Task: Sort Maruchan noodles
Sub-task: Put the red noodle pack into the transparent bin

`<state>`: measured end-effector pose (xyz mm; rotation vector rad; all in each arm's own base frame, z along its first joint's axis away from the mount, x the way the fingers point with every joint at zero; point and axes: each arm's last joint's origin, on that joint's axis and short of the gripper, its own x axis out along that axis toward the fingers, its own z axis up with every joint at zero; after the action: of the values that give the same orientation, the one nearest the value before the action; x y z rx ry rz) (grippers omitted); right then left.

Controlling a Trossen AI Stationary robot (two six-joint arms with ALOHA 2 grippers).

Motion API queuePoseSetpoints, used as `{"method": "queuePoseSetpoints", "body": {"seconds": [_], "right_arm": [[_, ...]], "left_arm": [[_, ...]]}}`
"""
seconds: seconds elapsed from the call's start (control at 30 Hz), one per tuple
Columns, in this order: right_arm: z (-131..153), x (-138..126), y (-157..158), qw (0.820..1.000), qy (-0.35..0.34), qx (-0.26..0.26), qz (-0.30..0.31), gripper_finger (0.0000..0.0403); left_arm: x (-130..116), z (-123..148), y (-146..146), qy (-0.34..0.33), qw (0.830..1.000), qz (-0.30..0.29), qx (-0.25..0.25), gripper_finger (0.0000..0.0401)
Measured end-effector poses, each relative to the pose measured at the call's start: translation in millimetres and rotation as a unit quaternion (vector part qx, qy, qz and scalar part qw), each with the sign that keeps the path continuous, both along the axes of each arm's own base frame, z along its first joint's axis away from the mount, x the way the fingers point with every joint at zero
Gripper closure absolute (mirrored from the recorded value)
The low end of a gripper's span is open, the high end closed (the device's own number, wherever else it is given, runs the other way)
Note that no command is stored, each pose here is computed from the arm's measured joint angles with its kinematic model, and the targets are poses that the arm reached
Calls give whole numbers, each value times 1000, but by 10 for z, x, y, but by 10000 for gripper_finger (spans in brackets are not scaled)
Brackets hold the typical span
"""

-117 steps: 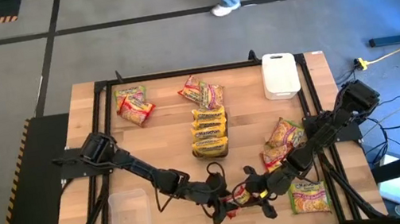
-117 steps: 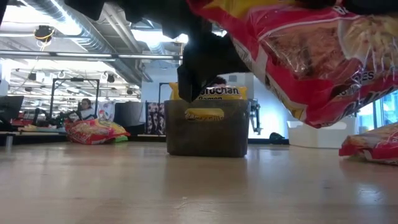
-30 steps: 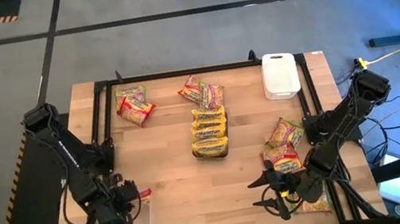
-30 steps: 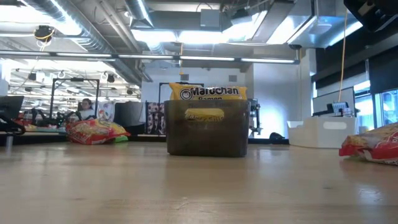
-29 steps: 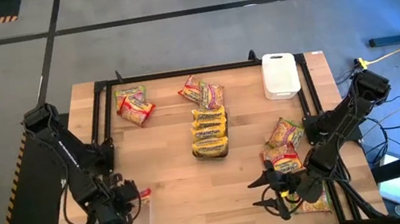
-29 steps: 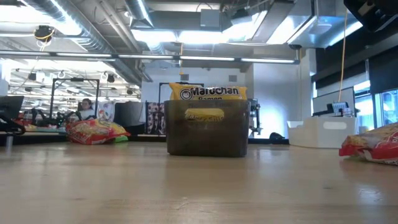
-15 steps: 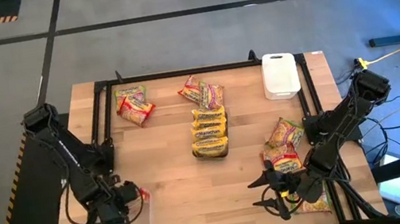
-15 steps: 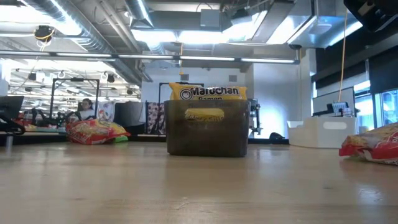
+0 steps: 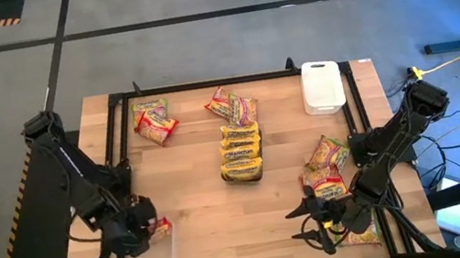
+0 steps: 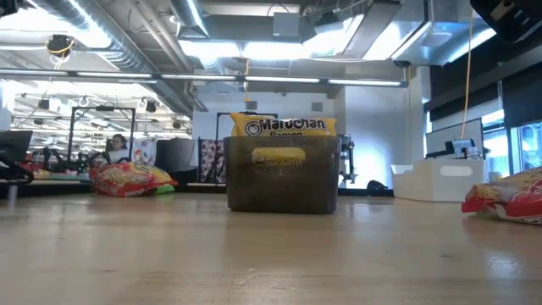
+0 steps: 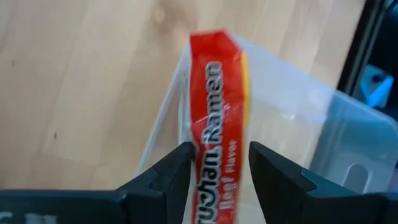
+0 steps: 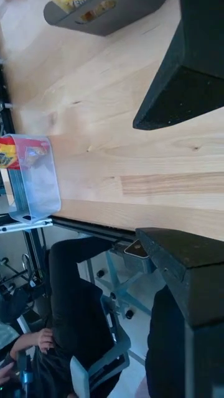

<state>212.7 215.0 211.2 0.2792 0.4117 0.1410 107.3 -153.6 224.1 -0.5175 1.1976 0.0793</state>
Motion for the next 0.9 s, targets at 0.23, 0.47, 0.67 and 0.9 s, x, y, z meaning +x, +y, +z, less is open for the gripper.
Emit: {"method": "queuePoseSetpoints", "body": {"seconds": [0.23, 0.47, 0.67, 0.9], "right_arm": [[-11, -4, -4, 1000, 4, -5, 0, 155], [-7, 5, -18, 1000, 5, -9, 2, 155], [75, -49, -177, 999, 30, -25, -21, 155], [17, -268, -423, 985, 150, -26, -85, 155]], "left_arm": [[4, 71, 58, -56, 998, 38, 8, 246], [137, 118, 94, -137, 987, 85, 27, 246], [369, 255, 98, -257, 960, 108, 36, 246], [653, 480, 126, -386, 911, 140, 48, 246]]}}
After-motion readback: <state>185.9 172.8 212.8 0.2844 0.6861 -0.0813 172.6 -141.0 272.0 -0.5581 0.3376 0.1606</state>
